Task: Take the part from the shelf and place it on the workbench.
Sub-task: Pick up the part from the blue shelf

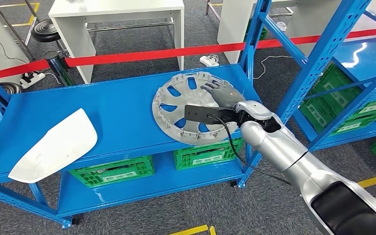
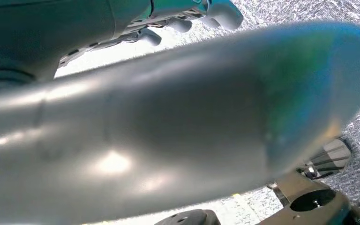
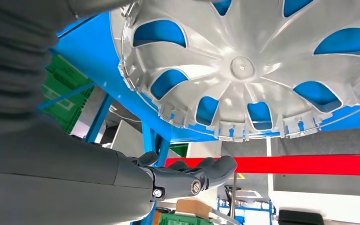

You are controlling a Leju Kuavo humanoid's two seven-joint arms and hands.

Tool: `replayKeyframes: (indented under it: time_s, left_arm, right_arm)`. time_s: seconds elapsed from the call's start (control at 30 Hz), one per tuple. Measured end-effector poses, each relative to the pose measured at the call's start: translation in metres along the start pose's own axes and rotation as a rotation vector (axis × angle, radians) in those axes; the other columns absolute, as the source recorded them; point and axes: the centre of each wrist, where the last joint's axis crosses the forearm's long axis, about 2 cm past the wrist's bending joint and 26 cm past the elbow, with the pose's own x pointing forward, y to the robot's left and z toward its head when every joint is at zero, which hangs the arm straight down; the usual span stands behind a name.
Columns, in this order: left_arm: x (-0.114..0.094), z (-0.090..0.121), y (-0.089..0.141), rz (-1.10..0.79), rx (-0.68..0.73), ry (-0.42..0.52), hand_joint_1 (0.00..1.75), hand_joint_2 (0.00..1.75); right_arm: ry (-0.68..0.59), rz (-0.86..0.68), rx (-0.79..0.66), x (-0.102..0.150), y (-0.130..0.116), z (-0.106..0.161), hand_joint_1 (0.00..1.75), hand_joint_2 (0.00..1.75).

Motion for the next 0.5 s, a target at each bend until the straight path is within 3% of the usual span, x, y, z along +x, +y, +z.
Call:
replayKeyframes:
  time_s: [0.5]
  left_arm:
    - [-0.0003, 0.0, 0.0005, -0.001, -0.001, -0.013, 0.0, 0.0]
  right_arm:
    - [0.02, -0.03, 0.048, -0.0043, 0.0068, -0.001, 0.0, 1.75]
